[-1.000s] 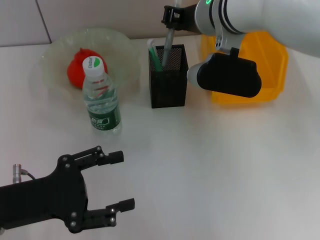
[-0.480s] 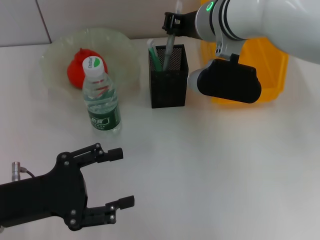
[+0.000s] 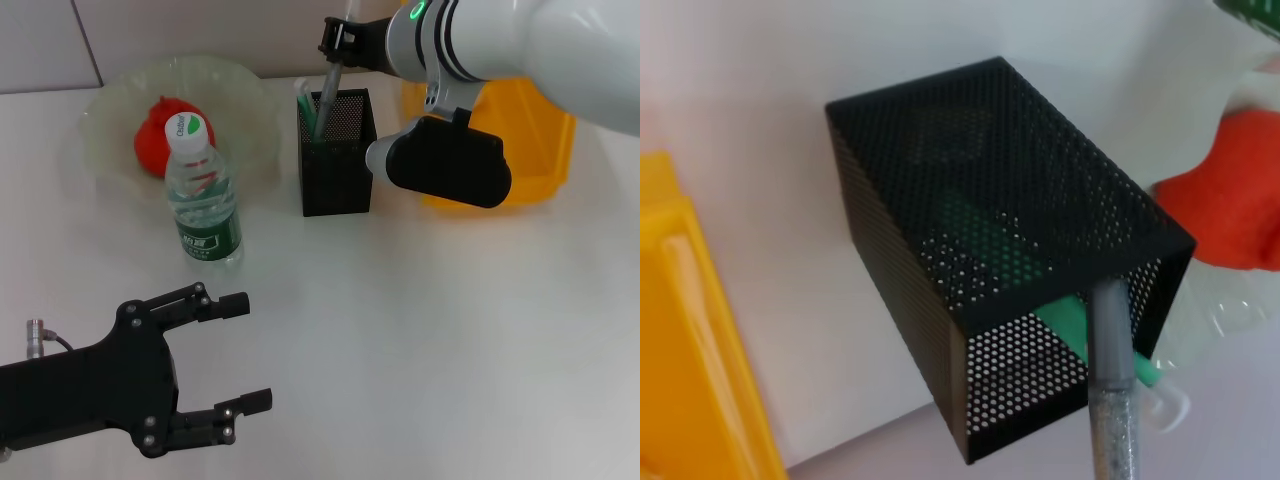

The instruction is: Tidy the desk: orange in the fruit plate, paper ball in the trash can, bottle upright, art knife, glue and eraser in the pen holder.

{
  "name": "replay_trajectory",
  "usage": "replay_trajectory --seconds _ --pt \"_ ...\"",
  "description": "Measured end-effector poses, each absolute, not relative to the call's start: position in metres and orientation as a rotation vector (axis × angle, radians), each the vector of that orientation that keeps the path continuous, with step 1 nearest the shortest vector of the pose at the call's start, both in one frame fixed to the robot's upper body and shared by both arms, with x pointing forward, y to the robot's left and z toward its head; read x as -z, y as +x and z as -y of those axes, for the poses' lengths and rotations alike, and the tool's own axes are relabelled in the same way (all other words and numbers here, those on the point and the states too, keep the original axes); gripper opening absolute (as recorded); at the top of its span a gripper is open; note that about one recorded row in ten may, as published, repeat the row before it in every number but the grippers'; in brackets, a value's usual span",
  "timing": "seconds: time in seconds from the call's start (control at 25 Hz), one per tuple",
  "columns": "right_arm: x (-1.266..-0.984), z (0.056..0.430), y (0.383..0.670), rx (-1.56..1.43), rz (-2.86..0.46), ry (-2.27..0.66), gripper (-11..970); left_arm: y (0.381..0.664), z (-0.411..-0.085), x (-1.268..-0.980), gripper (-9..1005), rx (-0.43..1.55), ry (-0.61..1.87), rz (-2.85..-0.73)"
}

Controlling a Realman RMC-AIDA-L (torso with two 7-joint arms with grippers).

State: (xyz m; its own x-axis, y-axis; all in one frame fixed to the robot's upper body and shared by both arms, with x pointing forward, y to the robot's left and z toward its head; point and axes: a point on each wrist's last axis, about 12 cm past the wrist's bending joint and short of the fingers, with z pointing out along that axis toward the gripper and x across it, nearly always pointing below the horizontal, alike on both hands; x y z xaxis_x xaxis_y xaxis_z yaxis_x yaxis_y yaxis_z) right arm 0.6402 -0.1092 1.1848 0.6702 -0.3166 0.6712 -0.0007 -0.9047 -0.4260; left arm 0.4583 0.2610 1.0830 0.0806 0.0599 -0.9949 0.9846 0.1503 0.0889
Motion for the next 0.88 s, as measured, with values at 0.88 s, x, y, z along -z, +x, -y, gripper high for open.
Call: replay_trajectory --seconds 0.88 --pt "-1.1804 0.1142 0.6325 1.101 -0.267 -2.476 212 0.4564 -0.2578 -1.0822 793 1.015 1.176 -1.237"
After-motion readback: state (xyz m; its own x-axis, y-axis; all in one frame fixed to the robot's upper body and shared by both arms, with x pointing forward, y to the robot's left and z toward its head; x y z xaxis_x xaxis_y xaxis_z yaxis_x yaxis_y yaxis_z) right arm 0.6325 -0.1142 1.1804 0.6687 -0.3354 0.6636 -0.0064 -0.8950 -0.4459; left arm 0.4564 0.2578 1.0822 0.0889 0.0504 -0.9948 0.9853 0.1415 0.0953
